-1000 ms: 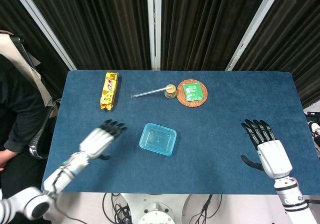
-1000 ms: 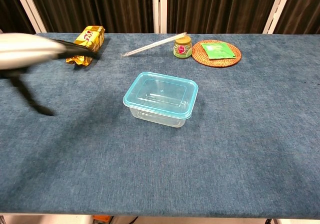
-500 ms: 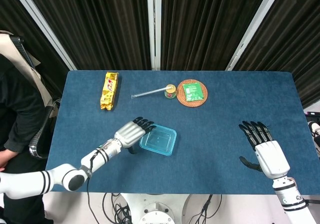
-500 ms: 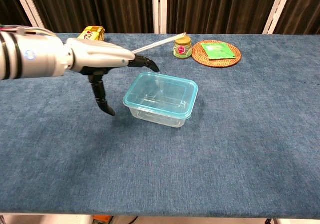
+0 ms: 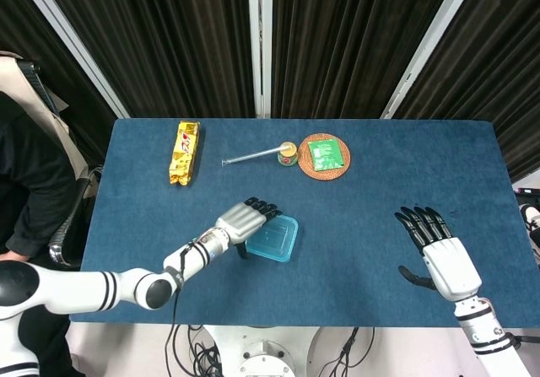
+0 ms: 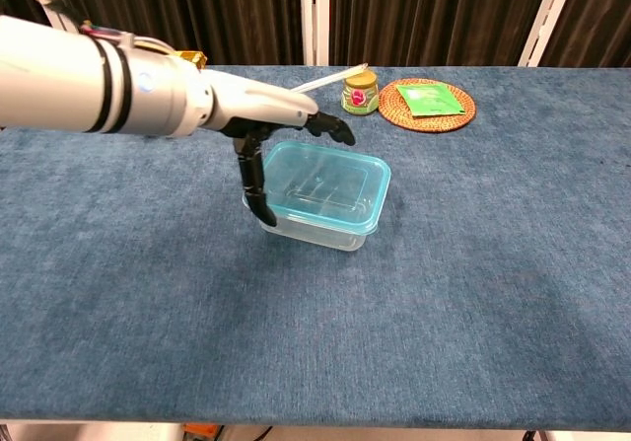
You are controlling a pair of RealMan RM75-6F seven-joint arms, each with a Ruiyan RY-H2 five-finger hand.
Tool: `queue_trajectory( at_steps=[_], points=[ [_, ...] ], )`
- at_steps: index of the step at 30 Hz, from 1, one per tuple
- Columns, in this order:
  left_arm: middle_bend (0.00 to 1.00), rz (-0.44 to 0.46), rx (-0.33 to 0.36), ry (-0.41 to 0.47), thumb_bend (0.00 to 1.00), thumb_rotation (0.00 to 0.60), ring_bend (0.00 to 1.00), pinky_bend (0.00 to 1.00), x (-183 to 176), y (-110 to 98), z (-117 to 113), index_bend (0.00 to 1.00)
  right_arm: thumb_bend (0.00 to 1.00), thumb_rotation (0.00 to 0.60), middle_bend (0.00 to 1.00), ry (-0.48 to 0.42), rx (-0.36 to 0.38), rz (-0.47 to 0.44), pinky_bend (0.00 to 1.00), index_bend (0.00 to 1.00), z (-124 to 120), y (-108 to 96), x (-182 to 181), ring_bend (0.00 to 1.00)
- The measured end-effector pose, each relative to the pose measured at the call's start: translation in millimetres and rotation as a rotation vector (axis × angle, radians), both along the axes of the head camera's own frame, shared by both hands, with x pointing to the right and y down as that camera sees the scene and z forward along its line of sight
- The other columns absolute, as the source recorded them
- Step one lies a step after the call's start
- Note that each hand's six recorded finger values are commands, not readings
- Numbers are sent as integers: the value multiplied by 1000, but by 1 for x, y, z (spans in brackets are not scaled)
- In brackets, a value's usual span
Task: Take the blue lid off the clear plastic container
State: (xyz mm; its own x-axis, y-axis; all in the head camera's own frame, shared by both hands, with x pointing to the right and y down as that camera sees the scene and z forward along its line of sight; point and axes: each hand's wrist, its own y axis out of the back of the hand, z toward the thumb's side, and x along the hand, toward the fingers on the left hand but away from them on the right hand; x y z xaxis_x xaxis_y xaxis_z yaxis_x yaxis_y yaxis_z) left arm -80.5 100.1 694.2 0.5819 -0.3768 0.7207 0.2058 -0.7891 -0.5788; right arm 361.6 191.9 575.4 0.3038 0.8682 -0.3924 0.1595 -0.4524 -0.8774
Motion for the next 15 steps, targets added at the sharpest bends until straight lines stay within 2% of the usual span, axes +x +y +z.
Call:
queue_trajectory(
  at_steps=[8, 15],
  points=[
    [2, -16, -19, -45, 51, 600, 11, 118, 6, -2, 8, 11, 119, 600, 50, -21, -24, -32, 0, 0, 5, 3, -9, 0],
    [137, -67, -26, -38, 50, 600, 164, 264, 8, -3, 13, 75, 118, 600, 49, -77, -57, -115, 0, 0, 26, 5, -39, 0]
  ],
)
